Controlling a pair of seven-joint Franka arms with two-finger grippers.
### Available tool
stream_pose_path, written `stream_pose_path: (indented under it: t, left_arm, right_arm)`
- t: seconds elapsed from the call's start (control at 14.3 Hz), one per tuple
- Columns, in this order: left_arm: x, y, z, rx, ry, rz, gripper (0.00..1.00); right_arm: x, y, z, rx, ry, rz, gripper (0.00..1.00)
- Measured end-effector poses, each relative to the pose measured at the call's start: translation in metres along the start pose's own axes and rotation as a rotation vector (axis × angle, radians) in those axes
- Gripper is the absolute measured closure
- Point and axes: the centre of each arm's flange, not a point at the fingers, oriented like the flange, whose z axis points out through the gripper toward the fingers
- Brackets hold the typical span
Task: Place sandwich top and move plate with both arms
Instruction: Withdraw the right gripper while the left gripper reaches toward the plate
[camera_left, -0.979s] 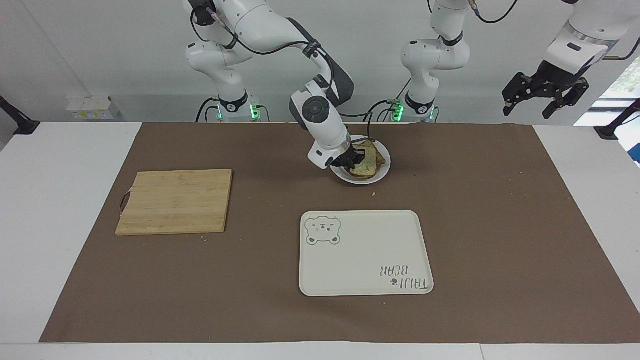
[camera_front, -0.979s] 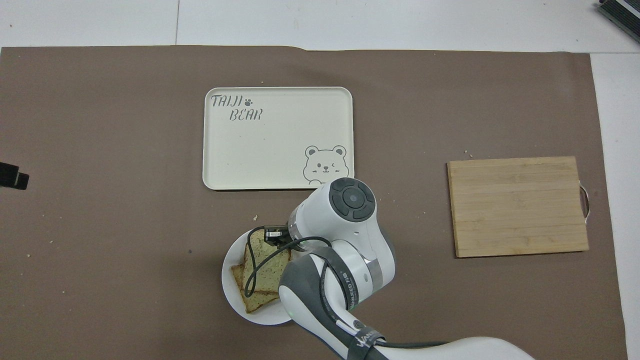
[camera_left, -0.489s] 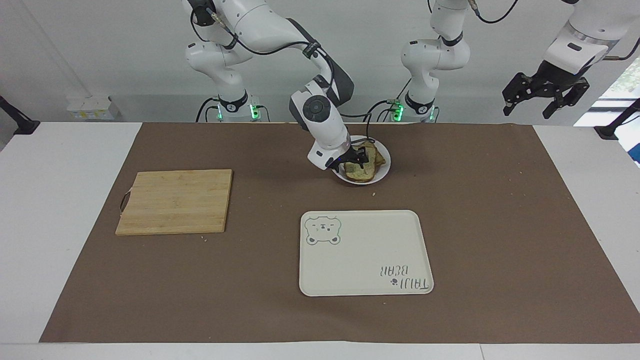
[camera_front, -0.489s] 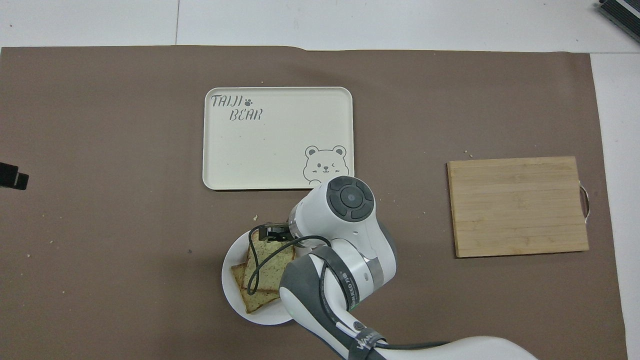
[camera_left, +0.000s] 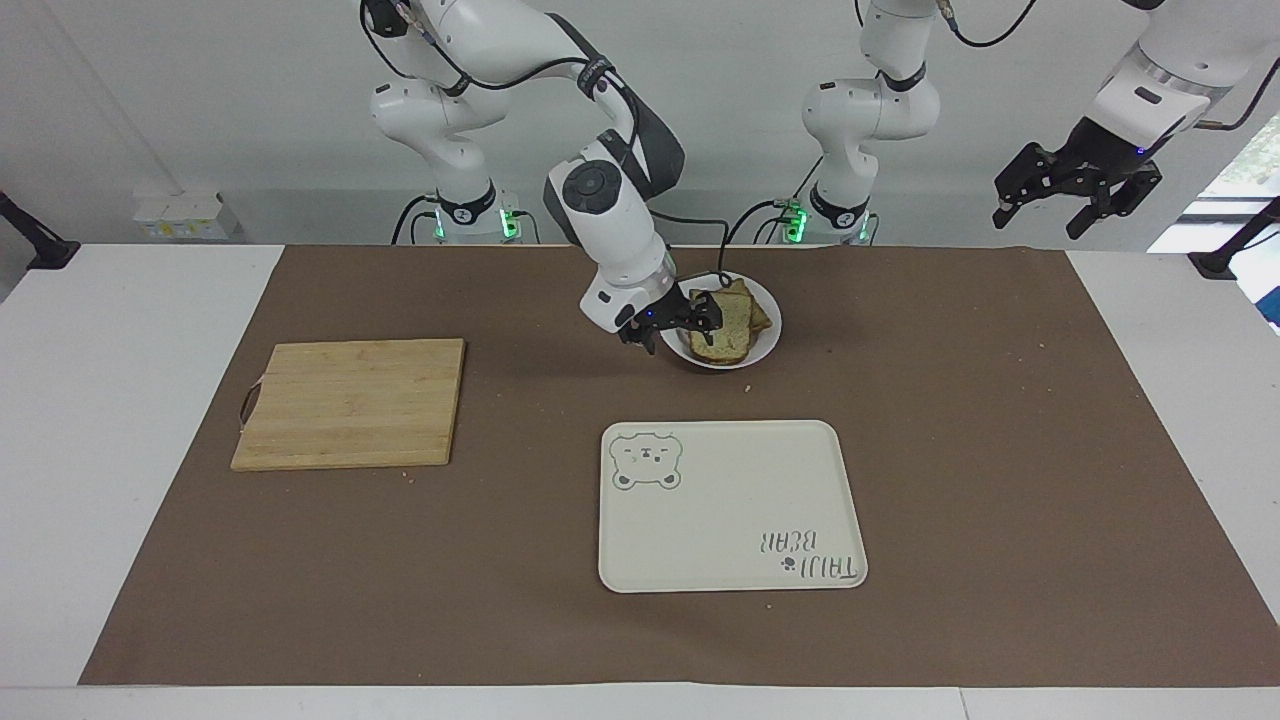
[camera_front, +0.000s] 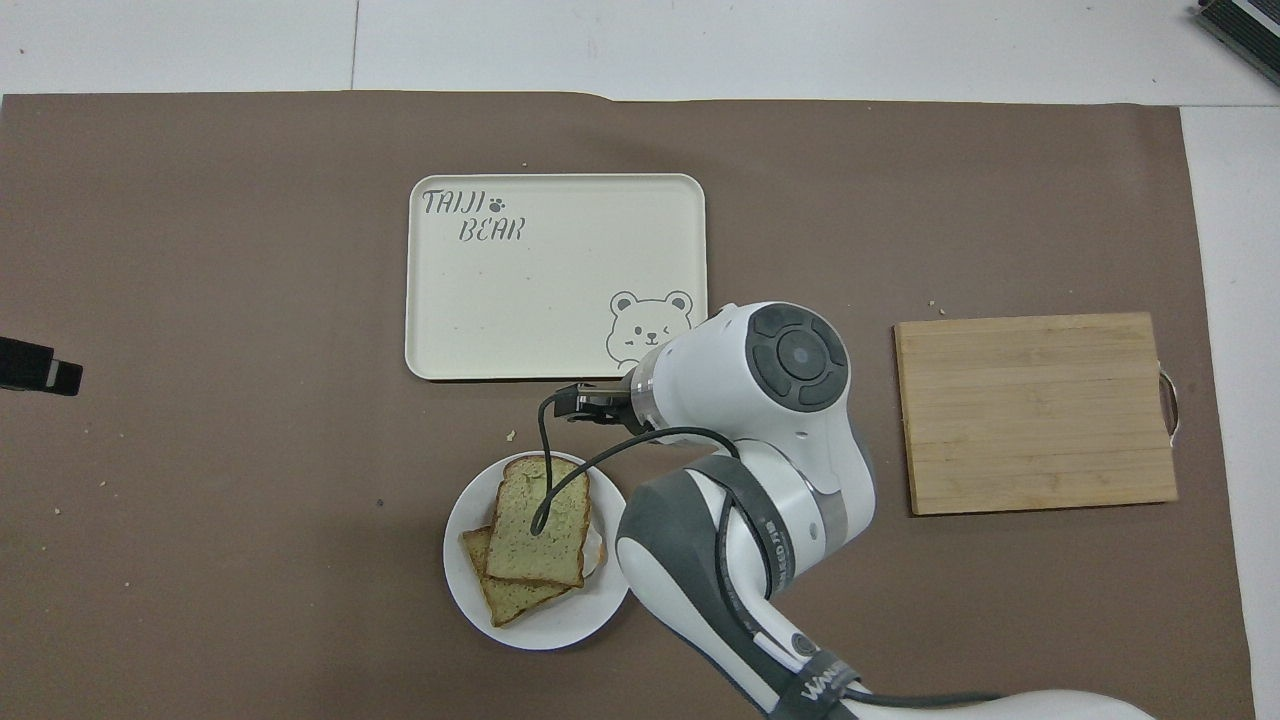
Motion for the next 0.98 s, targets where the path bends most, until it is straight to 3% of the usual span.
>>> stream_pose_path:
  t: [0.14,0.49,0.98]
  left_arm:
    - [-0.008,0.008,0.007,-0.07,-0.007,0.009,0.0]
    - [-0.019,0.021,0.057,-0.275,-0.023,-0.007,0.0]
    - [-0.057,0.028,0.156,-0.505,-0.014,-0.071,0.0]
  right_arm:
    - [0.013,0.019,-0.022,-0.064,0.043,-0.021,0.0]
    - [0.029,0.051,-0.072,-0.222,0.058,-0.046,0.0]
    - [0.041,0.11,-0.167,-0.257,0.138,0.01,0.0]
